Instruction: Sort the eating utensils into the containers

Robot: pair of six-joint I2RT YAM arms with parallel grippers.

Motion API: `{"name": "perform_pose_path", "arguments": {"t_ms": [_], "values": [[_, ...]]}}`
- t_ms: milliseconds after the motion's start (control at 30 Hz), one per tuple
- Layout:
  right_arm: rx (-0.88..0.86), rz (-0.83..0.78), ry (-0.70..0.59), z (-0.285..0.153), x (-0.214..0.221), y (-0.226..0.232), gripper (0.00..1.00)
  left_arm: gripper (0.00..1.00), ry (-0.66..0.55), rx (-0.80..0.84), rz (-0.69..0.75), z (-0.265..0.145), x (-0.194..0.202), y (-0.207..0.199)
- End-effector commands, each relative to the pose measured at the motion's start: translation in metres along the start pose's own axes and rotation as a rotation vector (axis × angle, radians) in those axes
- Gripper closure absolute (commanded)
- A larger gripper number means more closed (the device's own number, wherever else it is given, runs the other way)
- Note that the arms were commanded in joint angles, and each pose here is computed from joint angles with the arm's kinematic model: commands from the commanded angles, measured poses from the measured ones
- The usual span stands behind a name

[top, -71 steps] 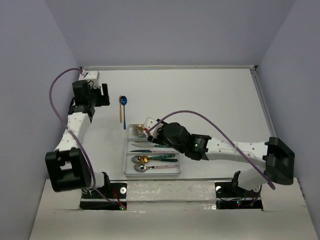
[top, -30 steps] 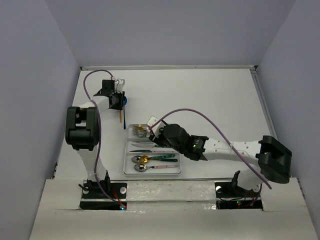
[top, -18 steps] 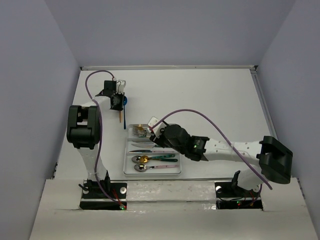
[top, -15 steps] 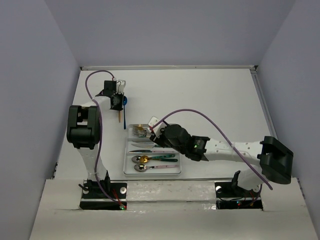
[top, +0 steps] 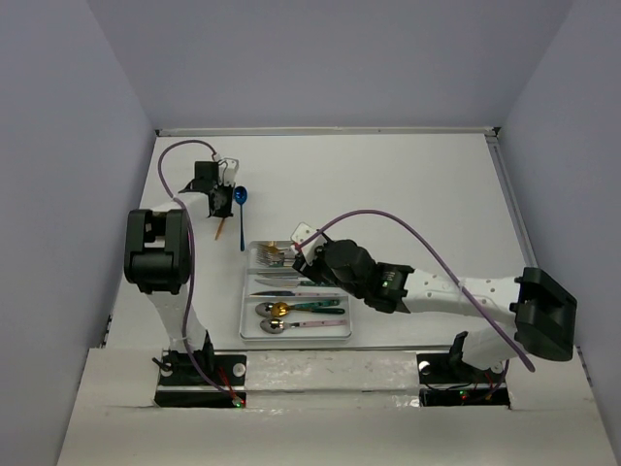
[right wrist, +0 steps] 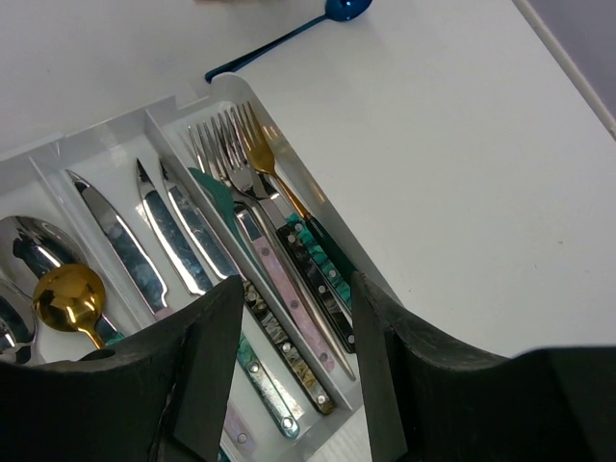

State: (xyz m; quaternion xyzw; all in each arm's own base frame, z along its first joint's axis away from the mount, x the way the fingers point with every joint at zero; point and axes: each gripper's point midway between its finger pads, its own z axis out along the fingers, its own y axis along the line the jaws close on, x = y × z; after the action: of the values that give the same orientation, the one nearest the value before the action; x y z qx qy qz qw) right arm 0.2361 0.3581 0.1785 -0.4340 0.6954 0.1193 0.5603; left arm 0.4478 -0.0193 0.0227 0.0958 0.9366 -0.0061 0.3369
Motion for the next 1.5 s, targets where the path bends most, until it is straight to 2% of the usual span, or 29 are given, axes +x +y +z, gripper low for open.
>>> {"name": "perform_pose_path", "arguments": {"t_ms": [0, 167, 467, 600, 667, 700, 800, 900, 933, 1033, 1067, 1100, 1167, 1300, 1467], "values": [[0.018, 0.053, -0.079, -0.005, -0.023, -0.008, 0.46, 1.0, 0.073, -0.015, -0.025, -0.019, 0.033, 0.007], [0.013, 0.064, -0.094, -0.008, -0.028, -0.009, 0.46, 1.0, -0.013, 0.003, -0.122, -0.04, 0.015, 0.019], [-0.004, 0.098, -0.104, -0.007, -0.033, -0.005, 0.46, 1.0, -0.139, 0.014, -0.186, -0.071, -0.008, 0.029], [0.004, 0.183, -0.096, -0.001, -0.036, -0.009, 0.39, 1.0, -0.225, 0.034, -0.213, -0.095, -0.027, 0.031], [-0.042, 0.299, -0.114, 0.007, -0.049, -0.012, 0.33, 1.0, -0.272, 0.055, -0.225, -0.11, -0.039, 0.029], [-0.061, 0.369, -0.147, 0.01, -0.066, -0.017, 0.27, 1.0, -0.324, 0.063, -0.216, -0.126, -0.051, 0.027], [-0.157, 0.511, -0.215, 0.028, -0.093, -0.016, 0.2, 1.0, -0.439, 0.092, -0.195, -0.167, -0.075, 0.019], [-0.28, 0.515, -0.324, 0.043, -0.139, -0.002, 0.09, 1.0, -0.542, 0.118, -0.178, -0.206, -0.091, 0.009], [-0.345, 0.508, -0.384, 0.041, -0.167, 0.002, 0.01, 1.0, -0.565, 0.122, -0.176, -0.215, -0.093, 0.007], [-0.422, 0.519, -0.457, 0.049, -0.199, 0.01, 0.0, 1.0, -0.644, 0.137, -0.156, -0.247, -0.098, -0.001], [-0.438, 0.519, -0.438, 0.064, -0.195, 0.017, 0.01, 1.0, -0.663, 0.14, -0.147, -0.254, -0.098, -0.003], [-0.451, 0.531, -0.477, 0.063, -0.215, 0.014, 0.02, 1.0, -0.692, 0.148, -0.167, -0.266, -0.098, -0.007], [-0.461, 0.542, -0.471, 0.079, -0.216, 0.019, 0.04, 1.0, -0.721, 0.18, -0.17, -0.279, -0.098, -0.014], [-0.529, 0.568, -0.566, 0.078, -0.24, 0.024, 0.11, 1.0, -0.817, 0.245, -0.161, -0.311, -0.104, -0.03], [-0.534, 0.603, -0.576, 0.086, -0.242, 0.026, 0.17, 1.0, -0.843, 0.288, -0.171, -0.322, -0.102, -0.039]]}}
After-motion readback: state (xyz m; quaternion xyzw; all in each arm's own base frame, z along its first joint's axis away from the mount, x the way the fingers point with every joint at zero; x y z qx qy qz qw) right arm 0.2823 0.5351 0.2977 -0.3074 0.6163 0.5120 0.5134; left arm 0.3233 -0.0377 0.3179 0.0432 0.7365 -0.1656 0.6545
